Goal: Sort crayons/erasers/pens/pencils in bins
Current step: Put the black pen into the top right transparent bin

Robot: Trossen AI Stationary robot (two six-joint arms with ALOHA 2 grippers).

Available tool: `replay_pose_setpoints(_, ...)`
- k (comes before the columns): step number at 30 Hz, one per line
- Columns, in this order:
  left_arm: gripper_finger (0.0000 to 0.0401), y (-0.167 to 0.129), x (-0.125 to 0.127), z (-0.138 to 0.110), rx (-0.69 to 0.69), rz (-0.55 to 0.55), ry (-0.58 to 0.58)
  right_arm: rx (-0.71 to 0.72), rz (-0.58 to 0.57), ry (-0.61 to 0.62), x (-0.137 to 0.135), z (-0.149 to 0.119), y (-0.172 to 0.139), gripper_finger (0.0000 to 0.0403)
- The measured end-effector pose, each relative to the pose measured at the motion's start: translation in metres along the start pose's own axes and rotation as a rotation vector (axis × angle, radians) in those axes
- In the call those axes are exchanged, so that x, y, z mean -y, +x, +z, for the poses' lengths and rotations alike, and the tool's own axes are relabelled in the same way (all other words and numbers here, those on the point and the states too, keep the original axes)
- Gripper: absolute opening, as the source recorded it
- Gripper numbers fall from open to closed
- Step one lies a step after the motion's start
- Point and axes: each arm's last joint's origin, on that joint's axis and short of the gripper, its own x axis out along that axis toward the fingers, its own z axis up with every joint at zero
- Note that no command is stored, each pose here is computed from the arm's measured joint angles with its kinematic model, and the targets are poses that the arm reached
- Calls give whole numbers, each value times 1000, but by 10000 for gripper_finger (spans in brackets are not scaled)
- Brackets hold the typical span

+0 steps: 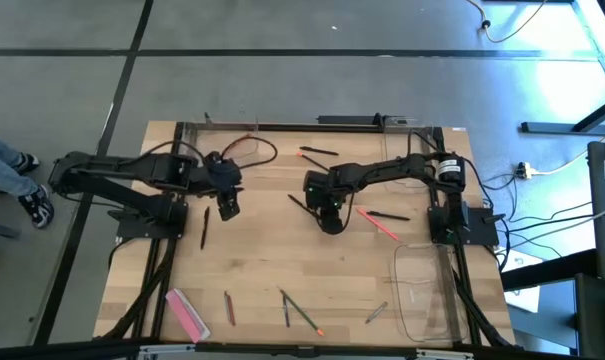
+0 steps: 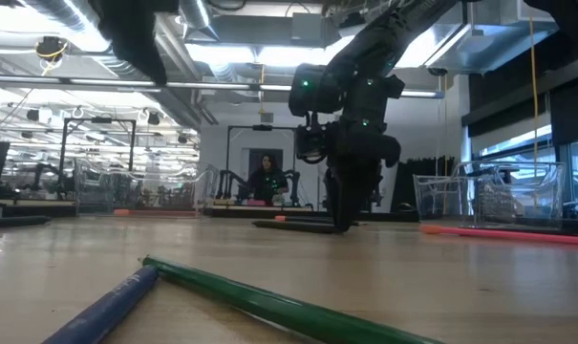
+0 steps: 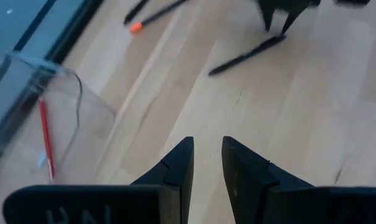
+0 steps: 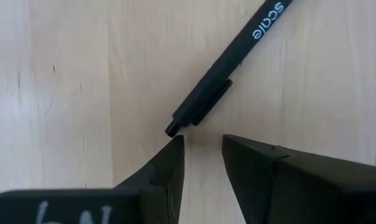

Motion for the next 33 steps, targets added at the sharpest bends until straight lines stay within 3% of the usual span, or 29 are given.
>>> replay_pose_setpoints(6, 76, 12, 1, -11, -47, -9, -33, -19, 28, 81, -3, 2, -3, 101)
replay_pose_setpoints(14, 78, 10, 1, -9, -30, -15, -36, -12, 51, 148, -15, 4, 0, 83)
replay_pose_setpoints(19, 77, 10, 1, -9, -27, -16, -34, -10, -29, 198, -19, 5, 1, 83)
replay_pose_setpoints(25, 74, 10, 1, -9, -27, -15, -34, 10, -39, 276, -18, 7, 1, 84)
replay_pose_setpoints(33, 74, 10, 1, -8, -26, -16, -34, 48, -65, 276, -17, 10, 0, 84)
